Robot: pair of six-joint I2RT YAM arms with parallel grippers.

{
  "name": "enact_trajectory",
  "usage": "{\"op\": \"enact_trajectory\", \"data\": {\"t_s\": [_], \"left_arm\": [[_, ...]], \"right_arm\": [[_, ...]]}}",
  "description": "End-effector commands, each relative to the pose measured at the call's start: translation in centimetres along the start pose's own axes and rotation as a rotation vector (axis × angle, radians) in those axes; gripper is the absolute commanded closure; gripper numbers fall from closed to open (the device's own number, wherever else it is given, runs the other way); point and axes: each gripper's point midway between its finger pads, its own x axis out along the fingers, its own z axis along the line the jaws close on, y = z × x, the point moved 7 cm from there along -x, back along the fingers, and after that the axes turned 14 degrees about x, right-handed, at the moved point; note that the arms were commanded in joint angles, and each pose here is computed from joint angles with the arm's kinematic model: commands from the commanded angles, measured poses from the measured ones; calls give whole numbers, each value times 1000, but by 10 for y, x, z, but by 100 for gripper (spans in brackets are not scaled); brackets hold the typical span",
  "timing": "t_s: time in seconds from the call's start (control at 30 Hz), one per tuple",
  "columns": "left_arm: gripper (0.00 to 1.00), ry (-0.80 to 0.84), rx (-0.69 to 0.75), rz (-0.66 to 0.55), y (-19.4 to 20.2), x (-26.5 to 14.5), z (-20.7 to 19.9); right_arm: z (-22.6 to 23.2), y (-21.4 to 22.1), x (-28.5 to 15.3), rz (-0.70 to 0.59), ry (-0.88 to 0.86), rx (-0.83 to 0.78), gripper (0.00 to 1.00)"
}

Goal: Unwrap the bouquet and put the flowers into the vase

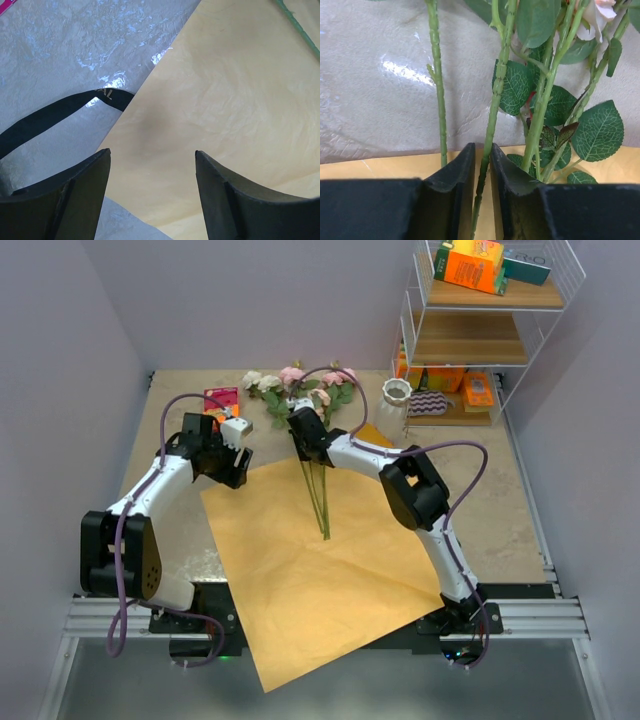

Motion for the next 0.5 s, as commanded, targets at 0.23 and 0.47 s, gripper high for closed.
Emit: {"op": "enact_trajectory", "data": {"t_s": [0.23,0.47], "left_arm": [[27,-26,28,-67,-14,-17,7],[28,-38,15,-82,-18,-23,13]], "right_arm": [[14,-58,-36,-149,-51,55,100],[22,-128,-107,-354,-144,135,100]]}}
